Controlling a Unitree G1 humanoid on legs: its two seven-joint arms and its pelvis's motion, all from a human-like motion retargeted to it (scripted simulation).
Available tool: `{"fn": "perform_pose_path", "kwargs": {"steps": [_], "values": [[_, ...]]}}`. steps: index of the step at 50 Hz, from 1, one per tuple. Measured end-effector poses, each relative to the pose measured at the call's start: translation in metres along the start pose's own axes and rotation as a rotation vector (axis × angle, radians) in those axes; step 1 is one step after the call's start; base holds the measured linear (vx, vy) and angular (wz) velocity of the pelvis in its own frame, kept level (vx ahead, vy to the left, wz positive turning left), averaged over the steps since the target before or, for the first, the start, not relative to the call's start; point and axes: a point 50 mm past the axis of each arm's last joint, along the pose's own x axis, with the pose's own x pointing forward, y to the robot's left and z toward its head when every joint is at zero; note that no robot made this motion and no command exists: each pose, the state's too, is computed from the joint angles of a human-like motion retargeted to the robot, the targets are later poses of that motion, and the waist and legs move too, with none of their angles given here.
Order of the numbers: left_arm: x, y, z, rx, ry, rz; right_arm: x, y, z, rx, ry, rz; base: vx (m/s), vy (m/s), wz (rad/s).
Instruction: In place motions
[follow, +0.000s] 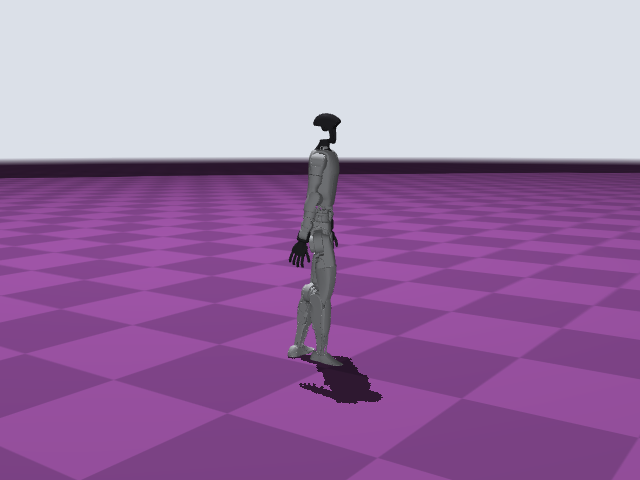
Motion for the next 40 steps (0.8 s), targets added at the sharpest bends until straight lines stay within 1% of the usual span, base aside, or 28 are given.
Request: {"fn": "perform_pose_path", "kwargs": {"steps": [3,5,11,14,17,20,22,25,28,33,40], "values": [[0.000,-0.004,0.010,0.062,-0.048,-0.001,0.001,0.007,-0.008,0.053,0.019,0.036,0.22,-0.17,-1.00],[0.000,-0.003,0.015,0.108,-0.074,0.007,0.001,0.013,-0.007,0.043,0.024,0.053,0.21,-0.24,-1.01],[0.000,-0.003,0.026,0.185,-0.102,0.007,0.000,0.021,0.021,-0.183,-0.084,0.073,0.18,-0.16,-0.65],[0.001,-0.015,0.020,0.151,-0.093,-0.011,-0.003,0.020,0.041,-0.313,-0.151,0.043,0.14,-0.01,-1.27],[0.001,-0.025,0.012,0.099,-0.087,-0.021,-0.008,0.020,0.064,-0.377,-0.227,0.003,0.14,0.02,-1.04],[0.001,-0.028,0.000,0.095,-0.062,-0.002,-0.013,0.025,0.083,-0.376,-0.302,0.014,0.17,0.05,-0.72],[0.001,-0.026,-0.010,0.134,-0.033,0.043,-0.015,0.029,0.089,-0.359,-0.333,0.040,0.26,0.07,-0.62],[-0.001,-0.023,-0.026,0.214,0.023,0.096,-0.017,0.033,0.092,-0.339,-0.349,0.070,0.28,0.10,0.25],[-0.001,-0.024,-0.034,0.227,0.069,0.078,-0.016,0.037,0.091,-0.329,-0.349,0.064,0.15,0.09,-0.28],[-0.001,-0.026,-0.034,0.136,0.084,0.025,-0.011,0.033,0.076,-0.314,-0.302,0.052,0.19,0.11,-0.36],[-0.001,-0.036,-0.026,-0.042,0.093,-0.156,-0.005,0.026,0.049,-0.302,-0.169,0.014,0.10,0.06,-0.04]]}}
